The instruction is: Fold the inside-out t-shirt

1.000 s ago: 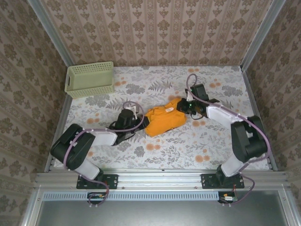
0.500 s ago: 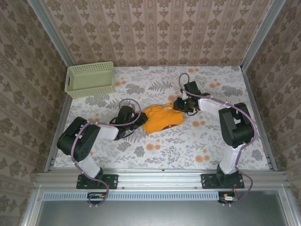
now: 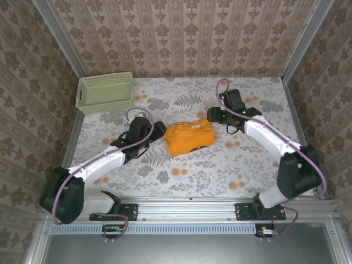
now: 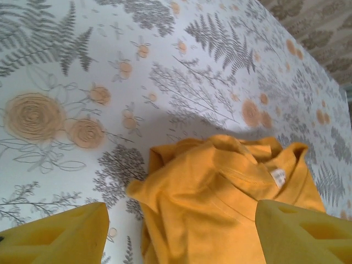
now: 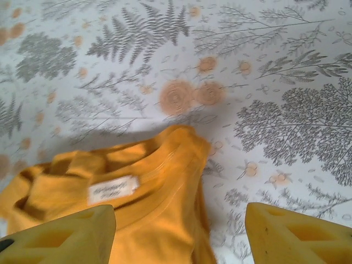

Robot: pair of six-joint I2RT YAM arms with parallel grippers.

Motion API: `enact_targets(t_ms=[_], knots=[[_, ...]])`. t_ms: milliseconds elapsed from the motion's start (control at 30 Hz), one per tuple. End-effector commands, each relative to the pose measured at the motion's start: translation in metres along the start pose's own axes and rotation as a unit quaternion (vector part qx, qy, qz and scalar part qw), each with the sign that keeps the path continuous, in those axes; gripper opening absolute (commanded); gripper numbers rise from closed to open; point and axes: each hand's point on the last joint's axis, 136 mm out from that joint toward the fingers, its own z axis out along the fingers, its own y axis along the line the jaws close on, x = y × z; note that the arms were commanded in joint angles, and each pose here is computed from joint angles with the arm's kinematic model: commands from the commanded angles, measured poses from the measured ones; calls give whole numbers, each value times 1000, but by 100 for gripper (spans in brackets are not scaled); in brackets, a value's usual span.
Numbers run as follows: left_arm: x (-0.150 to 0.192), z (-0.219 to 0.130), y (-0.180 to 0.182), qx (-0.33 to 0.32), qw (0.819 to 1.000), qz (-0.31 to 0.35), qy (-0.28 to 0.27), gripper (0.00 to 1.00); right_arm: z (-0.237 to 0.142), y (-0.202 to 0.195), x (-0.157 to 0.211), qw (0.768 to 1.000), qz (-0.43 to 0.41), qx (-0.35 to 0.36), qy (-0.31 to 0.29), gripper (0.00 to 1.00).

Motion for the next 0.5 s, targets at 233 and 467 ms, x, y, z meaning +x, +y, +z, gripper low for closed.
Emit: enact_targets(t_ms=[233,467], knots=[[44,62,-29,14,994,74,73,64,48,25,68,997,11,2,82,58],[53,91,36,-53,994,17,94,52,99,-11,92,991,22,54,122,53]])
